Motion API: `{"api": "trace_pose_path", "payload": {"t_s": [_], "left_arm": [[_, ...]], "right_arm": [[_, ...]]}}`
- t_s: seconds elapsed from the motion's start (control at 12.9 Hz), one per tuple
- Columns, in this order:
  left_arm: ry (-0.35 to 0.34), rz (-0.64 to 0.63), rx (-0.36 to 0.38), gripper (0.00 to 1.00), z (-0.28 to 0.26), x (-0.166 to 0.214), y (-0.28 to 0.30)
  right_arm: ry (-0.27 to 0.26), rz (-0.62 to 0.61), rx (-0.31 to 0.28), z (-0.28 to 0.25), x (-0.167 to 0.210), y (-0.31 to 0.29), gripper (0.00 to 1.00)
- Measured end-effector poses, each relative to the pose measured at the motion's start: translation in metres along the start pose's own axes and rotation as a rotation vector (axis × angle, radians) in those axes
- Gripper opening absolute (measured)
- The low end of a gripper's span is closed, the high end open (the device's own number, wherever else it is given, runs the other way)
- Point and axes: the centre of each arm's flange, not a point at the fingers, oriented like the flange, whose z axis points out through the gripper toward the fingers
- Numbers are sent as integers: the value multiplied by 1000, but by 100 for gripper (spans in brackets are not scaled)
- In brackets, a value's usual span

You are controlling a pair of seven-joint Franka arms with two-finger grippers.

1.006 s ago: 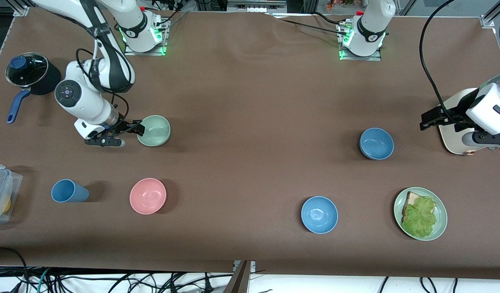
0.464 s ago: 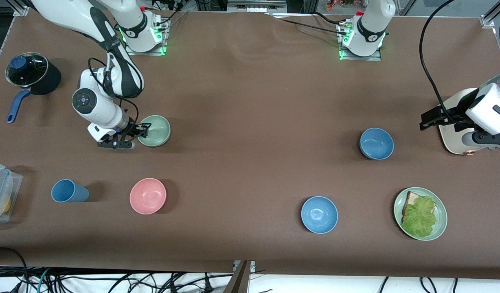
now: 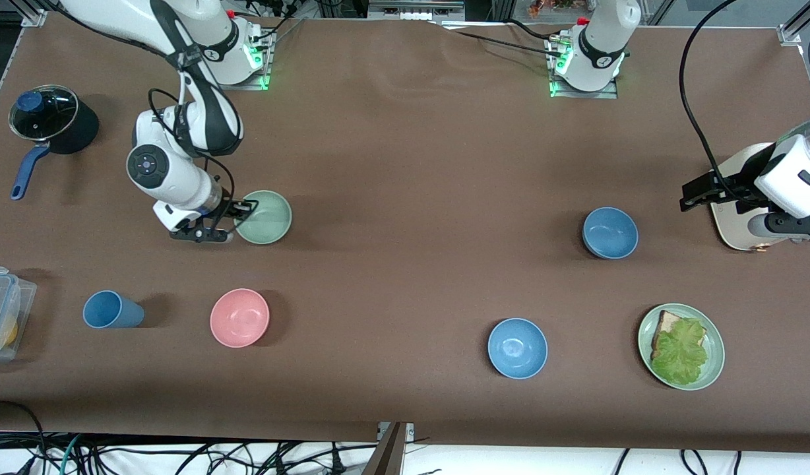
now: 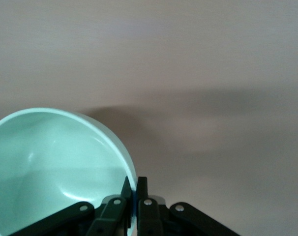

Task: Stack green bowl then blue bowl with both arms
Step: 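Slide the green bowl with the right gripper to the table center, then withdraw the right gripper while the left gripper reaches the blue bowl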

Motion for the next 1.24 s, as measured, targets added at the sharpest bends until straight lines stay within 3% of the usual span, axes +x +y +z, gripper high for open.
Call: {"api": "trace_pose_path", "payload": {"t_s": [0.31, 0.62, 1.01, 1.24], "left_arm": [[0, 1, 0, 100, 0, 0, 0], [-1, 1, 0, 100, 1, 0, 1], [-2, 11, 0, 100, 1, 0, 7], [-14, 10, 0, 100, 9, 4, 6]], "right_arm": [[50, 91, 54, -34, -22, -130, 5], [63, 204, 117, 10, -47, -250, 5], [76, 249, 140, 27, -28, -260, 54], [37, 239, 59, -36, 8, -215, 86]]}}
